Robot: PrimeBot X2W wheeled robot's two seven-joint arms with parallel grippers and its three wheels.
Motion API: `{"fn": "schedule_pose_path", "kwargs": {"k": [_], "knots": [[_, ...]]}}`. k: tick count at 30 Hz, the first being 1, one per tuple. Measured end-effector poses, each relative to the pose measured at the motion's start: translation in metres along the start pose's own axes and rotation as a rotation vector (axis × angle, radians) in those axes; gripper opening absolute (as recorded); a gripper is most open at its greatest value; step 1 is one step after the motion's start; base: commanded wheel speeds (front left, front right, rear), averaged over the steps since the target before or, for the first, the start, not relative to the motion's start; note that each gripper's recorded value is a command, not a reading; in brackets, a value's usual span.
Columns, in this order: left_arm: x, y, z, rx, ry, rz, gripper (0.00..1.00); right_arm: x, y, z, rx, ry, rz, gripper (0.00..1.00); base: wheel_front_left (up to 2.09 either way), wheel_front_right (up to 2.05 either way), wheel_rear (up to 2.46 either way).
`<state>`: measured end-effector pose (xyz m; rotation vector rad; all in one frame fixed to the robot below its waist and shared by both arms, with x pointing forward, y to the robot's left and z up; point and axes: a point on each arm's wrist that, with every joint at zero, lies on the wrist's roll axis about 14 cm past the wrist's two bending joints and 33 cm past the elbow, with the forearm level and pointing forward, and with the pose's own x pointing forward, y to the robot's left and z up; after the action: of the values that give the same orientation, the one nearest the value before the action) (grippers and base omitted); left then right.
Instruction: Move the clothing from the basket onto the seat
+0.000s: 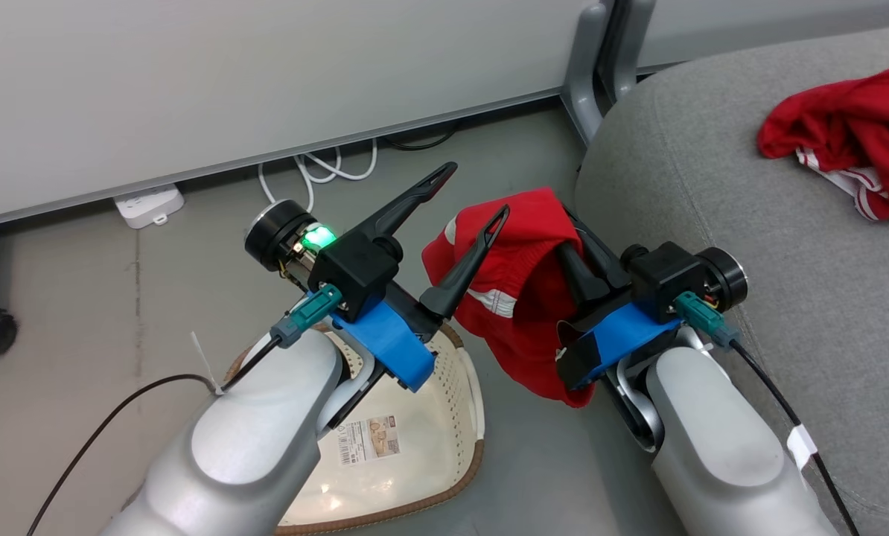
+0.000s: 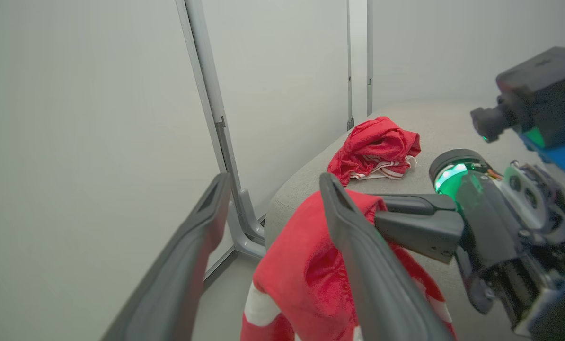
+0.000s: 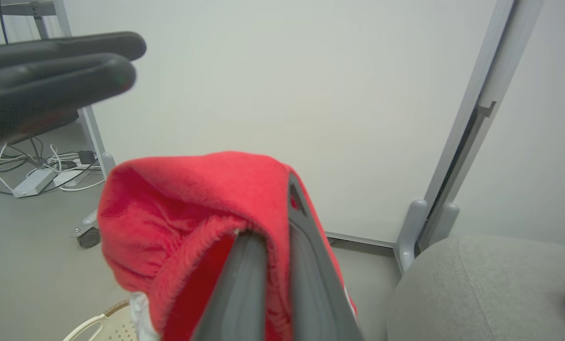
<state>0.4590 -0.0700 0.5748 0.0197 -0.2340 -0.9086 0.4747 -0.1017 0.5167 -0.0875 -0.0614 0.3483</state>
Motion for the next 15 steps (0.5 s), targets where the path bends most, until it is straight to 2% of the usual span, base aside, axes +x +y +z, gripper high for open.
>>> {"fn": "schedule_pose_path", "kwargs": {"k": [1, 2, 15], "knots": [[0.003, -0.002, -0.001, -0.003, -0.002, -0.011, 1.00, -0.003, -0.006, -0.002, 0.001, 0.004, -0.017, 0.00, 0.00, 0.00, 0.00], [0.015, -0.015, -0.007, -0.019, -0.005, -0.059, 1.00, -0.014, -0.033, -0.004, 0.005, 0.005, -0.099, 0.00, 0.00, 0.00, 0.00], [0.043, -0.058, -0.025, -0.072, -0.001, -0.207, 1.00, -0.067, -0.112, -0.012, -0.002, 0.027, -0.363, 0.00, 0.00, 0.00, 0.00]]}}
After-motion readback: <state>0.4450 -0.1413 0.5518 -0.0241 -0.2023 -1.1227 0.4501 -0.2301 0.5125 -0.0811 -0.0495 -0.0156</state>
